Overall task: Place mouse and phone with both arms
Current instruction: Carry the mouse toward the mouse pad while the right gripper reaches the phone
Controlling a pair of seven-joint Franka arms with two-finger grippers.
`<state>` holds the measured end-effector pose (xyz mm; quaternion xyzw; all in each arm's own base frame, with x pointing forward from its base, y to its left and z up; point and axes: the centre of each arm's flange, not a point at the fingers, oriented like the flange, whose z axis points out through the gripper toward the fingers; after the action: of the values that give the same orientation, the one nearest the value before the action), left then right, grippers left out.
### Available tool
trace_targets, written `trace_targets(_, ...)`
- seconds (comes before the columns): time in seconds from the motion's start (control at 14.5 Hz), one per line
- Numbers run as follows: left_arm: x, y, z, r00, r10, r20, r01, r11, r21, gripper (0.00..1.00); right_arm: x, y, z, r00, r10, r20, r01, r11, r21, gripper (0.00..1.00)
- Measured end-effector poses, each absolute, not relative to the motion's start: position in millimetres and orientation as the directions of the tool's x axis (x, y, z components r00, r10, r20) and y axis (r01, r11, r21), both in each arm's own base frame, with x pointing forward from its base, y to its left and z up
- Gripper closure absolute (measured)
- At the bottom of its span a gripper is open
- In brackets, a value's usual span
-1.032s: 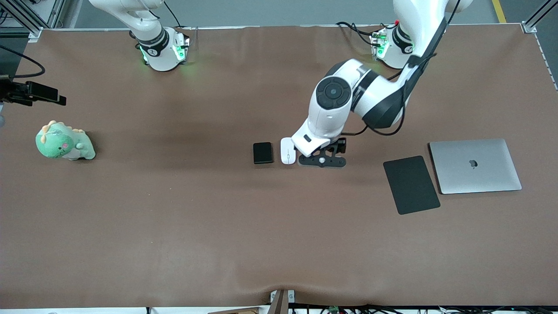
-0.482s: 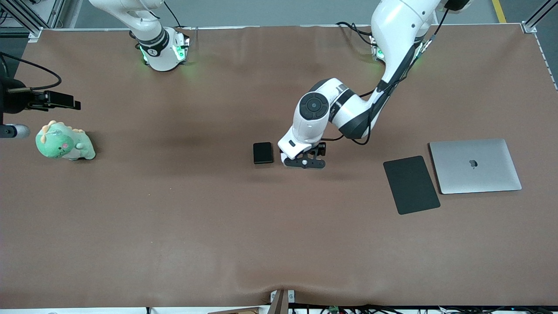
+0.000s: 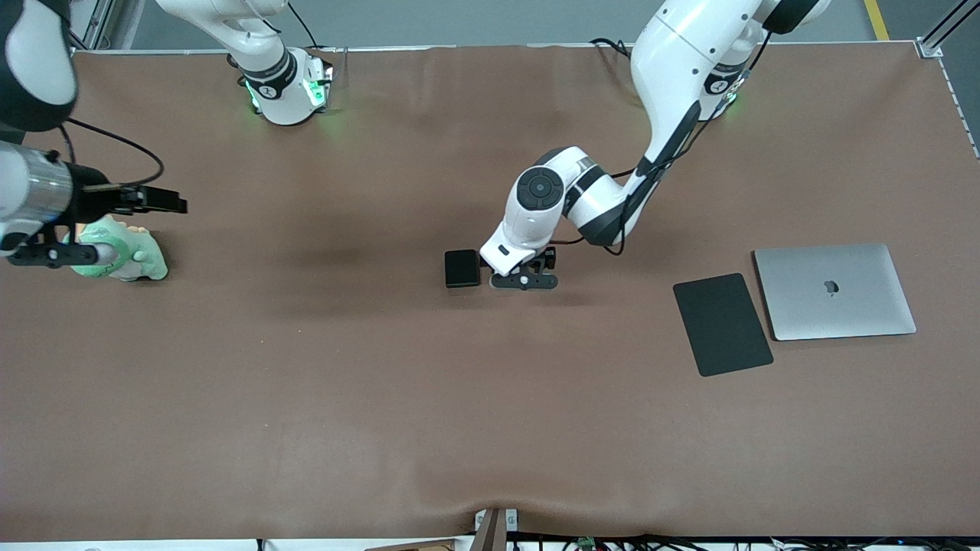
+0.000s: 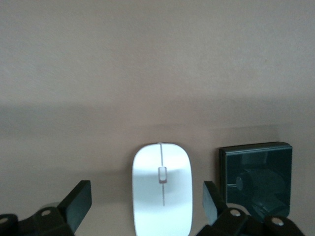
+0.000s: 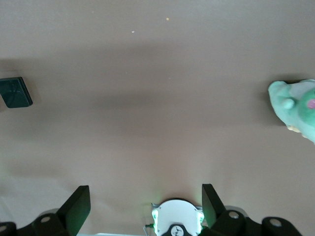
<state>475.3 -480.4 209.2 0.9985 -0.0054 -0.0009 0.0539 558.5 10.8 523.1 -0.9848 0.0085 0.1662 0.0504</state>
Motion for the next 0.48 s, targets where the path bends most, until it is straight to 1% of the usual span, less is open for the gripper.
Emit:
trace_targets(0.34, 466, -486, 188, 1.000, -0.021, -0.021, -0.019, -0.995, 0.100, 0.03, 552, 45, 498, 0.956, 0.037, -0.293, 0.009, -0.995, -0.097, 0.00)
trace_targets(0.41, 465, -486, 186, 0.999, -0.022, -0.024, -0.020, -0.995, 0.099, 0.09, 551, 53, 495, 0.957, 0.047, -0.286, 0.020, -0.995, -0.097, 0.00)
trace_targets(0.48, 464, -486, 184, 0.999, -0.023, -0.028, -0.020, -0.995, 0.096, 0.13, 550, 58, 492, 0.959, 0.055, -0.278, 0.029, -0.995, -0.097, 0.00)
